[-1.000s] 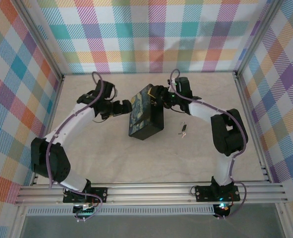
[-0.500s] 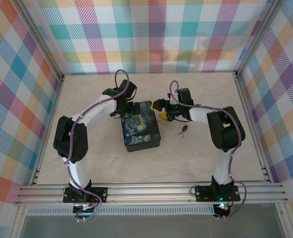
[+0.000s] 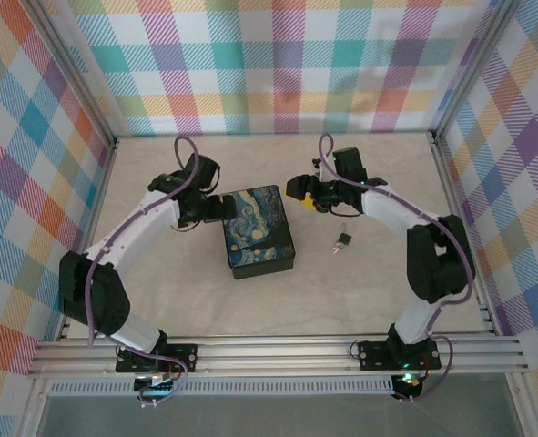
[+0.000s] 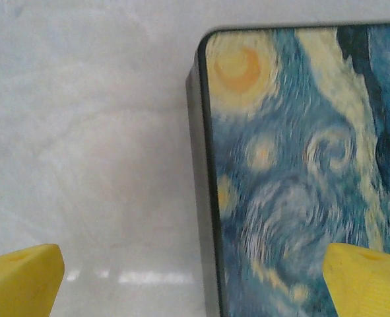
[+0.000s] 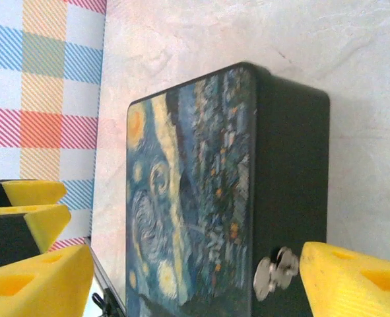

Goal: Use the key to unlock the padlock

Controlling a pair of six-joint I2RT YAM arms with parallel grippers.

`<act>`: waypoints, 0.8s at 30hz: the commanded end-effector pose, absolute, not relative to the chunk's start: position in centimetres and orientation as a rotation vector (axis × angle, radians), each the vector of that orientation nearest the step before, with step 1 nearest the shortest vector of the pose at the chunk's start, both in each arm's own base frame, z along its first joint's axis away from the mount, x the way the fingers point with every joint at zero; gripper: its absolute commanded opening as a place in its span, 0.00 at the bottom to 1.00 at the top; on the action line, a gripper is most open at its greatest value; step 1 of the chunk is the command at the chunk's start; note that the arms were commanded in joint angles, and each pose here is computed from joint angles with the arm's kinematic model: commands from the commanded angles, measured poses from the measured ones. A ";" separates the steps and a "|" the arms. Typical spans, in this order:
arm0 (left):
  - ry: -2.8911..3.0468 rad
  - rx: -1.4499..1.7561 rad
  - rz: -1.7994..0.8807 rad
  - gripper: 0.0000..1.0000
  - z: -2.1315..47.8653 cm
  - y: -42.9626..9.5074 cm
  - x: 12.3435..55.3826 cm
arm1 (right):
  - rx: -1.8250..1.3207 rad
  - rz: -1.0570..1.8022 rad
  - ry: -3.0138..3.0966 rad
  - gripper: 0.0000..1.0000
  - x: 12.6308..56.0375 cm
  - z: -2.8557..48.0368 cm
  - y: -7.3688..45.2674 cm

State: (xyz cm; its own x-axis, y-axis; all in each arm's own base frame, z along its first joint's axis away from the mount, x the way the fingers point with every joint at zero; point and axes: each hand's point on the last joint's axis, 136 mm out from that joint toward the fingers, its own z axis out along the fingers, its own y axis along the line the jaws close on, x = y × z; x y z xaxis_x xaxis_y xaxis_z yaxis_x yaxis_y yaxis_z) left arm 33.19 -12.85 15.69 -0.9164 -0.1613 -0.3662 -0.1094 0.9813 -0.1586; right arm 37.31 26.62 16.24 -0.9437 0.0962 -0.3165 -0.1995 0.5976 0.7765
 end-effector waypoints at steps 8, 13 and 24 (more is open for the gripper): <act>2.731 -0.287 -0.356 1.00 14.7 -13.4 31.4 | -0.160 0.941 2.786 0.67 27.6 10.7 27.1; 2.675 -0.313 -0.306 1.00 16.1 -12.9 33.6 | -0.244 0.979 2.791 0.59 25.6 10.2 30.7; 2.337 -0.539 -0.090 1.00 16.1 -3.3 36.4 | -0.203 0.625 2.673 1.00 30.6 13.0 22.1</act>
